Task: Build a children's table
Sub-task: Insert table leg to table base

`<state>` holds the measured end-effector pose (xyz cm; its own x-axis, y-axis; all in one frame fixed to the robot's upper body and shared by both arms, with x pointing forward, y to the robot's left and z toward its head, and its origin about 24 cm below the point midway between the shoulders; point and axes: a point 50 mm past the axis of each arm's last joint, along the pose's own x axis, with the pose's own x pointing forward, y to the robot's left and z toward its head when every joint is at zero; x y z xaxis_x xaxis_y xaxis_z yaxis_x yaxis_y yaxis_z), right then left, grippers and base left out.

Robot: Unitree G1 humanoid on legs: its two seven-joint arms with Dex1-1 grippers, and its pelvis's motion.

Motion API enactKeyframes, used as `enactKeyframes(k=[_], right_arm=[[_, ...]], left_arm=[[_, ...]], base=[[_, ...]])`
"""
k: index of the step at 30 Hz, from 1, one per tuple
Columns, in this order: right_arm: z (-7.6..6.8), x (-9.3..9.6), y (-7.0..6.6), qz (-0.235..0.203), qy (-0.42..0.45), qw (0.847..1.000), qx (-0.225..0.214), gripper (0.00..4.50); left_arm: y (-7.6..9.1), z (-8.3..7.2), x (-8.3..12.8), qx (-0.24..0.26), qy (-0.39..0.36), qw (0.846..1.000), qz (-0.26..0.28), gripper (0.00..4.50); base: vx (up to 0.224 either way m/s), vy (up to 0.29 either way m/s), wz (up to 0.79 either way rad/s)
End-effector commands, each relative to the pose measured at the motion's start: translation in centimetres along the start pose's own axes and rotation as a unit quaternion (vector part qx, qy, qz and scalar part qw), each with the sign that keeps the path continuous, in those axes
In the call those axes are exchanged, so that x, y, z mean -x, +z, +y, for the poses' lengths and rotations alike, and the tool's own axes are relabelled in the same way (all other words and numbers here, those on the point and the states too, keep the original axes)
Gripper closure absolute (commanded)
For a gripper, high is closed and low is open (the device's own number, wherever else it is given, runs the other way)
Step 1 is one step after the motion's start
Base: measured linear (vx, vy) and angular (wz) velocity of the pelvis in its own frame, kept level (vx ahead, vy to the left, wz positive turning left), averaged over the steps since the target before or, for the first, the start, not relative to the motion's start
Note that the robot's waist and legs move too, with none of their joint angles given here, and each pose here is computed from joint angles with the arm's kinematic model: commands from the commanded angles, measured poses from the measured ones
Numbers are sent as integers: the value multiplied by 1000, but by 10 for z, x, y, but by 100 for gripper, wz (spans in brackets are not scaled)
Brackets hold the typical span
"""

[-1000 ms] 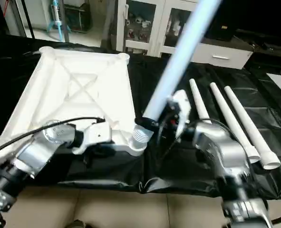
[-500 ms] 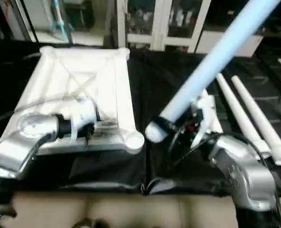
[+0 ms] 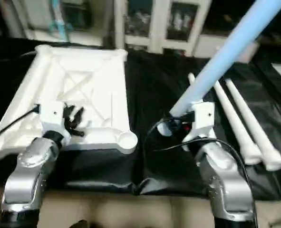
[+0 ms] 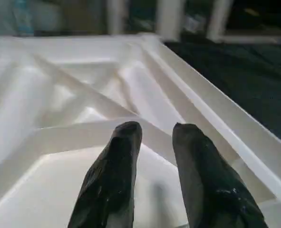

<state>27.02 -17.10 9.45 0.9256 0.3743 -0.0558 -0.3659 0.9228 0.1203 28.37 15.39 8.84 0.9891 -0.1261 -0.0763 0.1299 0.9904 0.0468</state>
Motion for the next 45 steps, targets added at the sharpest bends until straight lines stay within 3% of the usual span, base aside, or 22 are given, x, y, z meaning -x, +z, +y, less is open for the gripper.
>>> enactKeyframes(k=[1,8,11,20,25,29,33,38,42,45], right_arm=[[-1,-3,5,-10,8,1000,12,261],[8,-8,-1,-3,28,1000,-6,261],[20,-4,-5,-2,62,998,-20,261],[25,11,-16,11,63,997,-48,261],[27,10,0,-2,85,996,-37,261],[22,8,13,-17,106,993,-37,261],[19,6,8,-3,103,994,-40,261],[21,-4,6,0,109,993,-46,261],[21,-12,13,-1,113,993,-30,261],[22,-11,10,3,116,993,-26,261]], left_arm=[[2,-4,3,-19,4,1000,0,304],[9,-2,5,-56,-2,998,-23,304],[15,-2,2,-62,-26,997,-23,304],[20,0,-3,-86,-50,995,-26,304],[27,-3,-7,-71,-58,995,-31,304],[21,-4,-3,-52,-68,996,-23,304],[14,-1,9,-56,-68,996,-10,304],[9,9,19,-24,-65,997,-20,304],[6,14,20,-58,-70,996,-1,304],[4,12,15,-59,-130,990,16,285]], base=[[-29,-117,29],[-8,-201,38],[-12,-147,8],[-45,-75,-1],[23,18,1],[89,50,0],[147,28,4],[43,-7,4],[-93,-20,2],[-130,-5,6]])
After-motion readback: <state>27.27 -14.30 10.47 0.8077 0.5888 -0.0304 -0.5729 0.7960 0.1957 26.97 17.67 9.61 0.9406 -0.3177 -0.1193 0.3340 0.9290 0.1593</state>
